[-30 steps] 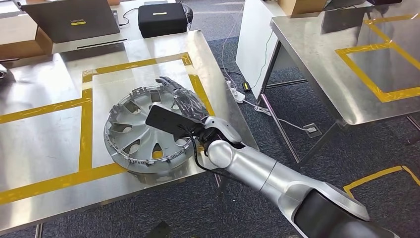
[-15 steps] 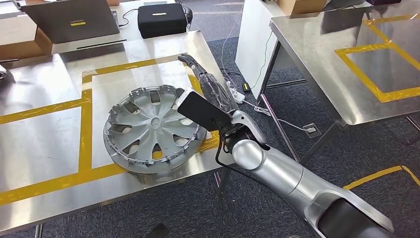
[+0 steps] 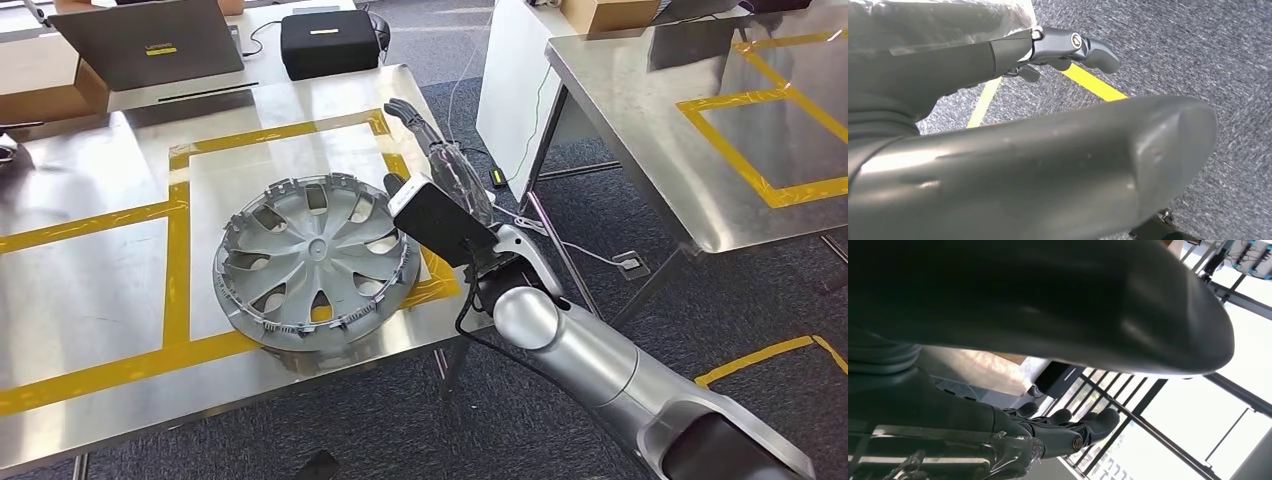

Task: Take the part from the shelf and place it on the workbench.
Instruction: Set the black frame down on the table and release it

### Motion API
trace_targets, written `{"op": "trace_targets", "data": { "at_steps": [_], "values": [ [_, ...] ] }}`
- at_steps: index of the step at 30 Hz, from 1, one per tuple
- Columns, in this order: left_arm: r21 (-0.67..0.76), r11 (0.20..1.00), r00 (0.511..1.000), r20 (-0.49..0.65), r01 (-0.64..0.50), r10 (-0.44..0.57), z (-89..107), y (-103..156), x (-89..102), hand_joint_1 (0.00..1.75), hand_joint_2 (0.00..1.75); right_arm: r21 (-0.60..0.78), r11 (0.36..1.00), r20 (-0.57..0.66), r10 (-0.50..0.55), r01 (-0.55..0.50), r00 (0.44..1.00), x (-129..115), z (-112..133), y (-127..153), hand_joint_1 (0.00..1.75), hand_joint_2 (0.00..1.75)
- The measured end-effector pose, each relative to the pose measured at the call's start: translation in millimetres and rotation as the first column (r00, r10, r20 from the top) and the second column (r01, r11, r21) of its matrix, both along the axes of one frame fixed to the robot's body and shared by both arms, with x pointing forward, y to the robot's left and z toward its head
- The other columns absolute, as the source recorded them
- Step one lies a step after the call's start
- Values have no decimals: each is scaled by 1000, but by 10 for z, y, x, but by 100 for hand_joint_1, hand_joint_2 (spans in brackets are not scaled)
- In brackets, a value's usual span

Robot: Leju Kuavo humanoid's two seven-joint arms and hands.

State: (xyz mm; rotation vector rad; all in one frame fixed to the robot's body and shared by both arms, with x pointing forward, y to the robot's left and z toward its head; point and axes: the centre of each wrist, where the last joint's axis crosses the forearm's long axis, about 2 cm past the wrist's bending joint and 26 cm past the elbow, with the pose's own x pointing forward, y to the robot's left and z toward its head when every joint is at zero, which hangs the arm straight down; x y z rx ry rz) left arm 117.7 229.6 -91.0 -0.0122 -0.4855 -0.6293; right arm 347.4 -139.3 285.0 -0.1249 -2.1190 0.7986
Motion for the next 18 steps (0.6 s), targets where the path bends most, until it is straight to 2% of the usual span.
{"op": "trace_targets", "data": {
  "at_steps": [18],
  "values": [
    [3, 1000, 1000, 1, -15, 15, 2, 15, 13, 0, 0, 8, 1000, 0, -22, 22, 1000, -32, -4, -102, 0, 0]
  ]
}}
